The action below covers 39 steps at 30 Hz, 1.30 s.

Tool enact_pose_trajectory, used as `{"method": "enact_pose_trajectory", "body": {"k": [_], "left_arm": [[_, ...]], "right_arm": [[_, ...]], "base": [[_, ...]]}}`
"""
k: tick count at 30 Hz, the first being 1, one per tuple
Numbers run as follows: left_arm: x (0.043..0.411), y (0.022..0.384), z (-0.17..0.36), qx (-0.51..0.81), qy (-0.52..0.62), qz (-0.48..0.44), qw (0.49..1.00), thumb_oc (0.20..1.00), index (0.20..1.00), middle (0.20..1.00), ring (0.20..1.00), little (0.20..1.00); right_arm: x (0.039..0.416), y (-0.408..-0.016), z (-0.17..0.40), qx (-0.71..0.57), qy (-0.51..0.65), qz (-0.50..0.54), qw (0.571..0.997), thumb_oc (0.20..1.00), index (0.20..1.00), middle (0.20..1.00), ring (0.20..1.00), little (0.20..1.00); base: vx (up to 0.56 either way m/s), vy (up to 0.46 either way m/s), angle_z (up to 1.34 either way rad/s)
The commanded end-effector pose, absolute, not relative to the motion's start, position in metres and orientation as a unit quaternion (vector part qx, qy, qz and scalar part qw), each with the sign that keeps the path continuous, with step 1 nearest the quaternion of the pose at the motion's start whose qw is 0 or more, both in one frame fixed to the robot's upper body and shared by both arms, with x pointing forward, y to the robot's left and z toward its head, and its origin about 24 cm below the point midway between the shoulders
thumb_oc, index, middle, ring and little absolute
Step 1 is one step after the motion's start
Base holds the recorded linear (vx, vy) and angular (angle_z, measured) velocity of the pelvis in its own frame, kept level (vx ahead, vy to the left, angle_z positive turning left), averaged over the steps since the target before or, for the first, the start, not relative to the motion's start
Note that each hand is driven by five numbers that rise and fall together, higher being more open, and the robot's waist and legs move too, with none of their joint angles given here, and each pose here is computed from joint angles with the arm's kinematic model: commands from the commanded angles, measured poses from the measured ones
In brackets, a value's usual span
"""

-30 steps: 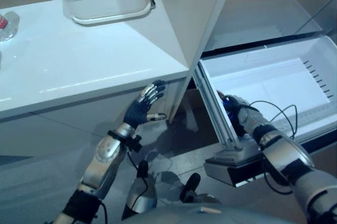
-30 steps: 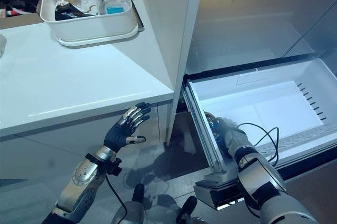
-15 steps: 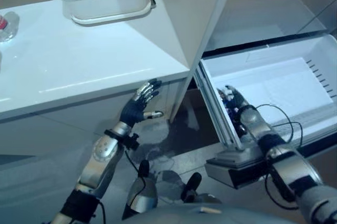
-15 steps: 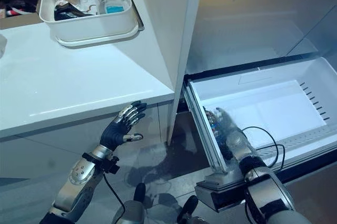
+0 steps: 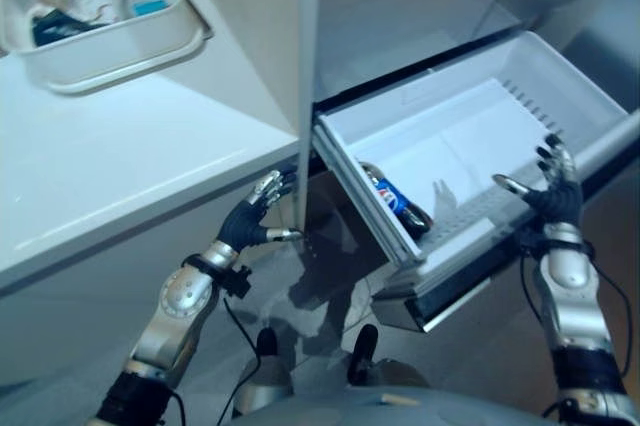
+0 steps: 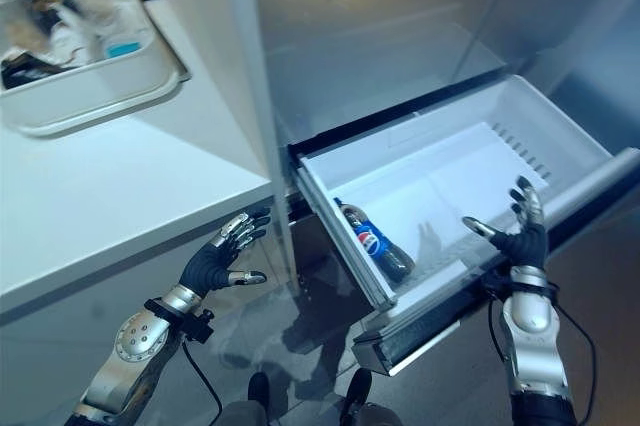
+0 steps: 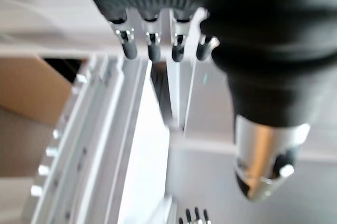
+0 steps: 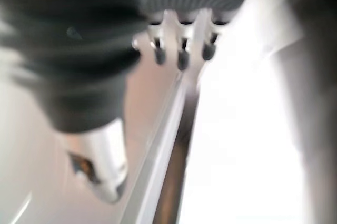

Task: Take the drinks into the refrigerator

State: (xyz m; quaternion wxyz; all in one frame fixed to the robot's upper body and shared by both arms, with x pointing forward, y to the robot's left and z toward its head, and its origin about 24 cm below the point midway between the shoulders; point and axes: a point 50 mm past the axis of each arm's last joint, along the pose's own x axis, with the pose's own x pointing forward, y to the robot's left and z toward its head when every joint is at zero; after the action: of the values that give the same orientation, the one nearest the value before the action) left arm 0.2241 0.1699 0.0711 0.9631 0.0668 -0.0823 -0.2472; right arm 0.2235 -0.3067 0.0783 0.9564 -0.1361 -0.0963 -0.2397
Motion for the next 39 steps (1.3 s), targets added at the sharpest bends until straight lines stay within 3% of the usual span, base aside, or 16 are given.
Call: {"method": "enact_pose_trajectory", "body": {"k": [1, 11, 13, 14, 17, 18, 21, 26, 27, 34, 39], "left_arm": [[0.225, 0.172, 0.082, 0.081, -0.124, -0.252, 0.956, 1.0, 1.0, 1.0, 1.0, 1.0], [0.237, 0.157, 0.082, 0.11, -0.122, -0.299, 0.94, 1.0, 1.0, 1.0, 1.0, 1.0], [0.239, 0.153, 0.084, 0.11, -0.128, -0.305, 0.937, 1.0, 1.0, 1.0, 1.0, 1.0], [0.241, 0.15, 0.087, 0.112, -0.135, -0.311, 0.934, 1.0, 1.0, 1.0, 1.0, 1.0], [0.241, 0.149, 0.089, 0.111, -0.139, -0.311, 0.934, 1.0, 1.0, 1.0, 1.0, 1.0], [0.24, 0.147, 0.09, 0.107, -0.142, -0.318, 0.931, 1.0, 1.0, 1.0, 1.0, 1.0], [0.236, 0.146, 0.092, 0.111, -0.142, -0.331, 0.926, 1.0, 1.0, 1.0, 1.0, 1.0], [0.229, 0.148, 0.09, 0.119, -0.136, -0.341, 0.923, 1.0, 1.0, 1.0, 1.0, 1.0], [0.225, 0.147, 0.086, 0.115, -0.127, -0.35, 0.921, 1.0, 1.0, 1.0, 1.0, 1.0], [0.213, 0.147, 0.077, 0.1, -0.103, -0.356, 0.923, 1.0, 1.0, 1.0, 1.0, 1.0], [0.214, 0.143, 0.082, 0.102, -0.113, -0.358, 0.921, 1.0, 1.0, 1.0, 1.0, 1.0]], "right_arm": [[0.209, -0.328, 0.111, -0.132, -0.18, -0.285, 0.932, 1.0, 1.0, 1.0, 1.0, 1.0], [0.171, -0.393, 0.07, -0.09, -0.079, -0.449, 0.885, 1.0, 1.0, 1.0, 1.0, 1.0], [0.163, -0.4, 0.054, -0.09, -0.036, -0.466, 0.879, 1.0, 1.0, 1.0, 1.0, 1.0], [0.152, -0.405, 0.03, -0.118, 0.047, -0.47, 0.873, 1.0, 1.0, 1.0, 1.0, 1.0], [0.144, -0.404, 0.01, -0.118, 0.099, -0.464, 0.872, 1.0, 1.0, 1.0, 1.0, 1.0], [0.136, -0.4, -0.011, -0.112, 0.153, -0.46, 0.867, 0.2, 0.2, 0.2, 0.2, 0.2], [0.142, -0.38, -0.045, -0.125, 0.243, -0.39, 0.879, 0.2, 0.2, 0.2, 0.2, 0.2], [0.184, -0.342, -0.052, -0.158, 0.251, -0.266, 0.917, 0.2, 0.2, 0.2, 0.2, 0.2], [0.203, -0.324, -0.053, -0.192, 0.256, -0.201, 0.926, 0.2, 0.2, 0.2, 0.2, 0.2], [0.302, -0.251, 0.009, -0.324, 0.115, -0.015, 0.939, 0.2, 0.2, 0.2, 0.2, 0.2], [0.346, -0.207, 0.066, -0.37, 0.004, 0.038, 0.928, 0.2, 0.2, 0.2, 0.2, 0.2]], "base": [[0.02, -0.014, -0.29], [0.01, -0.006, -0.21], [0.0, 0.005, -0.08], [-0.01, -0.001, -0.07], [0.0, 0.0, 0.0], [0.01, -0.001, -0.04], [0.0, 0.0, 0.0], [0.0, 0.0, 0.0], [0.01, 0.003, 0.04], [-0.02, 0.007, 0.12], [-0.04, 0.024, 0.14]]}}
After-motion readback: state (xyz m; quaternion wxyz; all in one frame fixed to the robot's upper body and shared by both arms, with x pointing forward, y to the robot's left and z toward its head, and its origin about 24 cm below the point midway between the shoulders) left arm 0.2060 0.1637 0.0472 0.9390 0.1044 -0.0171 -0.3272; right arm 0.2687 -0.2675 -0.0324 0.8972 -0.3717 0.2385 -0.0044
